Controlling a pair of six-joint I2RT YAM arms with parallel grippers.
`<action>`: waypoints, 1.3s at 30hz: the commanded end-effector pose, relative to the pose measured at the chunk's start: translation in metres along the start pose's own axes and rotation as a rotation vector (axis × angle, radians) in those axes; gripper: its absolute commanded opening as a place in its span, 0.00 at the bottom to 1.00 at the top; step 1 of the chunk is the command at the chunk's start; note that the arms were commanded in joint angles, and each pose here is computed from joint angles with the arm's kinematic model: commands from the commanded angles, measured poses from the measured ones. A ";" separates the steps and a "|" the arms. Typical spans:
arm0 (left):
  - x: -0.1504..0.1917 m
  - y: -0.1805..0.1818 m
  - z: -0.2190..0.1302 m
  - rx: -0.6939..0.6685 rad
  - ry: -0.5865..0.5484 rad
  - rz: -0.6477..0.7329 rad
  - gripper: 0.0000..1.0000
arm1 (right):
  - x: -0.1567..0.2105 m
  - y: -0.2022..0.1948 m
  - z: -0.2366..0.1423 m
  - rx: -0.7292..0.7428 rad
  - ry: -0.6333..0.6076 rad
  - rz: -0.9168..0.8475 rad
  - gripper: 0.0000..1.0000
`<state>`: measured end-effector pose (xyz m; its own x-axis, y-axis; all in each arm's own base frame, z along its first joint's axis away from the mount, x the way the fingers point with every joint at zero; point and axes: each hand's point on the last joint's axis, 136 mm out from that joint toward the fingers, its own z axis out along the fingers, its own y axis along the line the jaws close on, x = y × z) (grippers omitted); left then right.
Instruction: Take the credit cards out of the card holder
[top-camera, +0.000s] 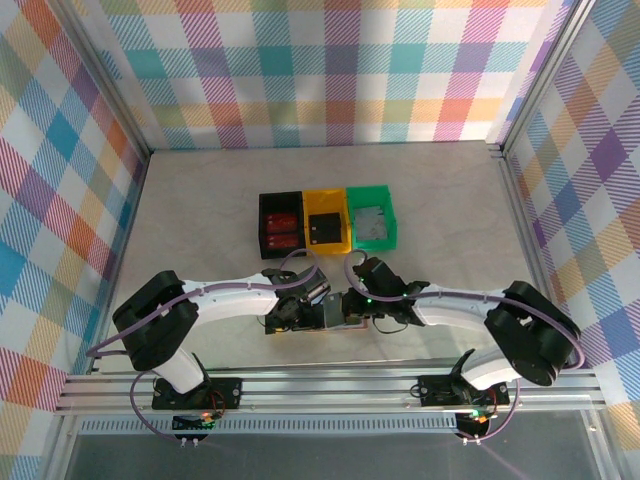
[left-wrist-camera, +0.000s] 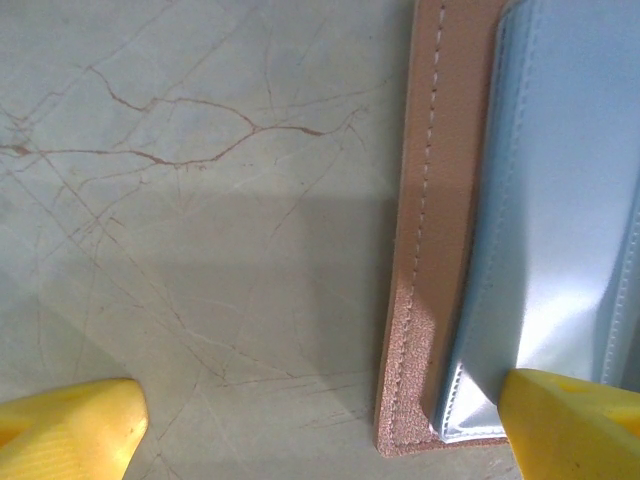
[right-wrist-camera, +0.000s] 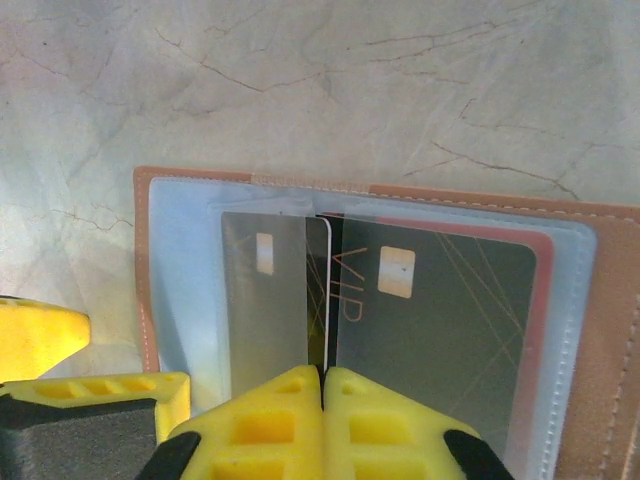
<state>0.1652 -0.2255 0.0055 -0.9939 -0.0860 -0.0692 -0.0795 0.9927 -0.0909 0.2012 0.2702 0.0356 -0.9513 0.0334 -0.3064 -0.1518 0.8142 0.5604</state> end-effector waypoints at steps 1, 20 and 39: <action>0.025 0.014 0.048 -0.024 0.118 -0.044 0.92 | -0.001 -0.013 -0.003 0.036 -0.040 -0.014 0.00; 0.026 0.008 0.049 0.001 0.134 -0.040 0.92 | -0.004 -0.013 -0.006 -0.024 -0.053 -0.013 0.14; 0.022 0.006 0.043 0.003 0.122 -0.018 0.92 | -0.006 0.021 -0.010 -0.210 -0.051 -0.048 0.29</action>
<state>0.1650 -0.2254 0.0056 -0.9943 -0.0848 -0.0643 -0.0787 0.9927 -0.0916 0.2011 0.2723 0.0470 -0.9348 0.0380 -0.3531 -0.2156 0.7293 0.6494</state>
